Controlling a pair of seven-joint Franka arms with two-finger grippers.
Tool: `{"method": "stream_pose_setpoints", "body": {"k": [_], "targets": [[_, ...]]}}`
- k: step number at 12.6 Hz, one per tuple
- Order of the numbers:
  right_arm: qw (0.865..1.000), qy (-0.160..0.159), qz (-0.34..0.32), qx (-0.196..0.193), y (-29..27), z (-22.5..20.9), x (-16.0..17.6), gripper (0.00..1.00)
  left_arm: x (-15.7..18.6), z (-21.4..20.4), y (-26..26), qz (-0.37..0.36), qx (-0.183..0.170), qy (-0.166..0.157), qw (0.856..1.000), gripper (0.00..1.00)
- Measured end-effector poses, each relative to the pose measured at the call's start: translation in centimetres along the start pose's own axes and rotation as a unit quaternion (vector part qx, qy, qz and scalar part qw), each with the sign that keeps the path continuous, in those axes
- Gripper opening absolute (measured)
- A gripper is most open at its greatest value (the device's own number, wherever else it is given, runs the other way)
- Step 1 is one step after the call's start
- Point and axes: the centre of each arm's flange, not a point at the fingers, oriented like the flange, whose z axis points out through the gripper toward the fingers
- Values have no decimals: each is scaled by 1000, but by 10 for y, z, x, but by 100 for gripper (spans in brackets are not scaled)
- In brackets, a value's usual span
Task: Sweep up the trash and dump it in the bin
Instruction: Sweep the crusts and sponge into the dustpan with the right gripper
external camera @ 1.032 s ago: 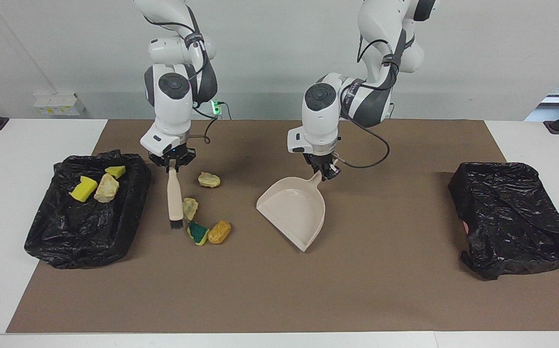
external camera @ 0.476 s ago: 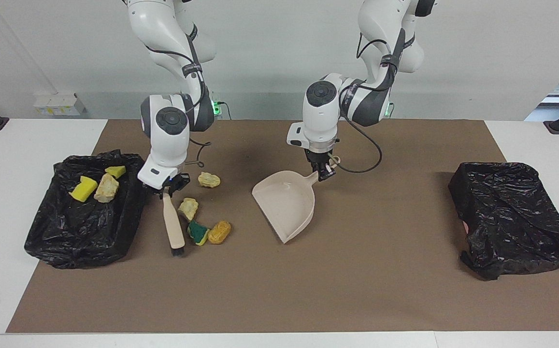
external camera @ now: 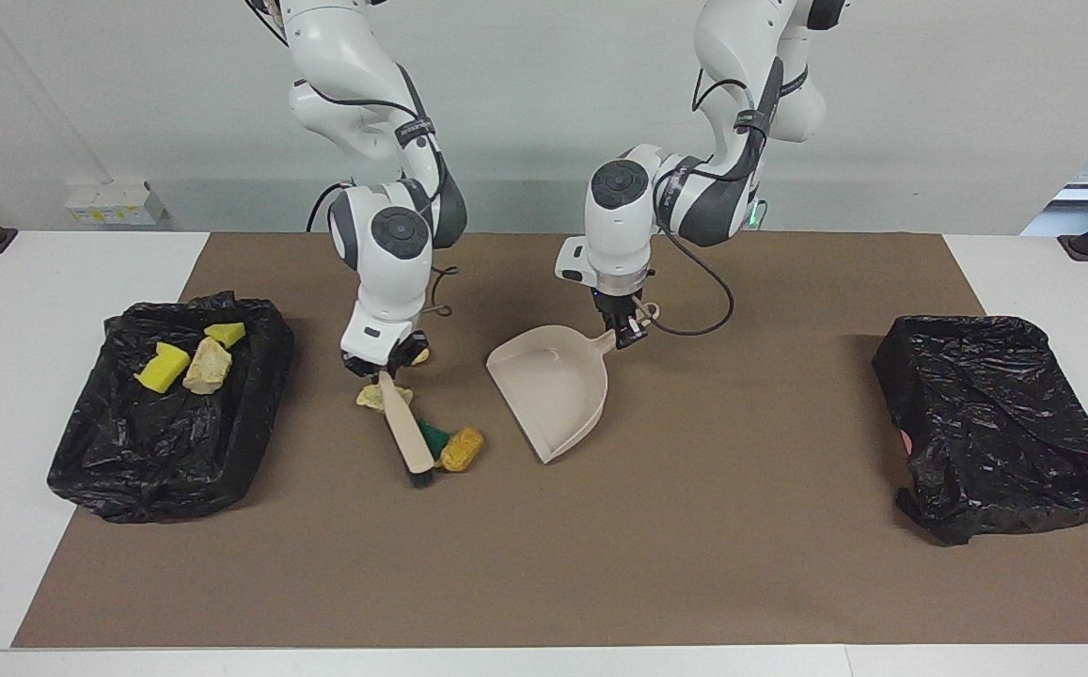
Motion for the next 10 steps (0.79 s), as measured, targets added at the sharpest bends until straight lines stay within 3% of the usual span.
{"method": "stream_pose_setpoints", "body": {"k": [5, 10], "targets": [[996, 12, -10, 86, -90, -23, 7, 25, -6, 3, 15, 9, -2, -7, 1000, 32], [993, -15, -14, 114, -106, -58, -3, 25, -10, 5, 15, 8, -2, -8, 1000, 32]]}}
